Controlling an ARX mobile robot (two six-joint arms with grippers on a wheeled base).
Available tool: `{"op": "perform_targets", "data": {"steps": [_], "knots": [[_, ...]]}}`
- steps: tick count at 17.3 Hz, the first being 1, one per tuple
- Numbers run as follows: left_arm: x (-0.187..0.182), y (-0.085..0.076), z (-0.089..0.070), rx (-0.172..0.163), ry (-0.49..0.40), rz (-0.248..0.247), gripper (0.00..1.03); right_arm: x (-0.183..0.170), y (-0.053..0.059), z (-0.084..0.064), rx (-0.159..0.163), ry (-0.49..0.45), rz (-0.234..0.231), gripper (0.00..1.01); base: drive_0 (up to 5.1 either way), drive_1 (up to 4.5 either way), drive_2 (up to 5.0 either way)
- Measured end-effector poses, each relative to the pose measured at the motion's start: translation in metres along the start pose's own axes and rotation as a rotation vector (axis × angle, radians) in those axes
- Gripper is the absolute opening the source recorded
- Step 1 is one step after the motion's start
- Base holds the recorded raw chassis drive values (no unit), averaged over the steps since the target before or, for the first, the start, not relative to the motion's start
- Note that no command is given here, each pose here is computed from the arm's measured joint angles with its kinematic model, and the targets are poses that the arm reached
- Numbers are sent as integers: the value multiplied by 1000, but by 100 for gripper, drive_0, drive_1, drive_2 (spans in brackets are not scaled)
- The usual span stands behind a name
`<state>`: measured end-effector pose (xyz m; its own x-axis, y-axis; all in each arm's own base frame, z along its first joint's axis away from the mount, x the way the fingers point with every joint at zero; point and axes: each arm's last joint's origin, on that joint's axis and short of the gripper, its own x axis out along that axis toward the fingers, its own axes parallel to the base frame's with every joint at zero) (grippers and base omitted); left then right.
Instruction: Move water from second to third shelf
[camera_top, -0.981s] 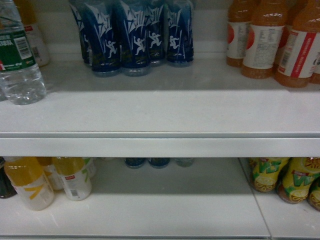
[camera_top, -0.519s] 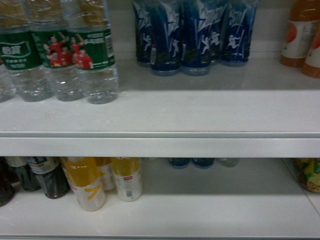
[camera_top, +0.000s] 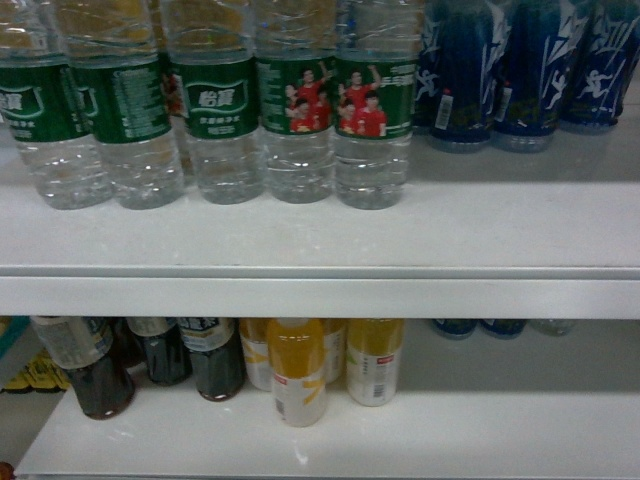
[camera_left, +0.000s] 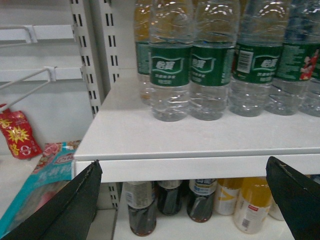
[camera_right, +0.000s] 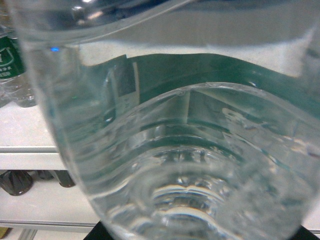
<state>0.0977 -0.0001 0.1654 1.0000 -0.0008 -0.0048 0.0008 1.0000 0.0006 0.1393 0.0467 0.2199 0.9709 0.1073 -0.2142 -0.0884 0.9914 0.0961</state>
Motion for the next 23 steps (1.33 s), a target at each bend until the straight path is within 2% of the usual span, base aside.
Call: {"op": "perform_targets", "data": {"steps": [12,14,16,18,23], "knots": [[0,0,0,0,-2,0,98,0,0,0,0,0,0,39,-493,252,252],[0,0,0,0,-3,0,98,0,0,0,-1,4,-1,39,0,0,0],[0,0,0,0,-3,6,98,0,2,0,-1,4,30,39,0,0,0],[0,0,0,0,-1,3,98,1,1,-1,-3,9,2,39,0,0,0],[0,0,0,0,-2,1,98,1,1,-1,-2,5,3,39,0,0,0]]}}
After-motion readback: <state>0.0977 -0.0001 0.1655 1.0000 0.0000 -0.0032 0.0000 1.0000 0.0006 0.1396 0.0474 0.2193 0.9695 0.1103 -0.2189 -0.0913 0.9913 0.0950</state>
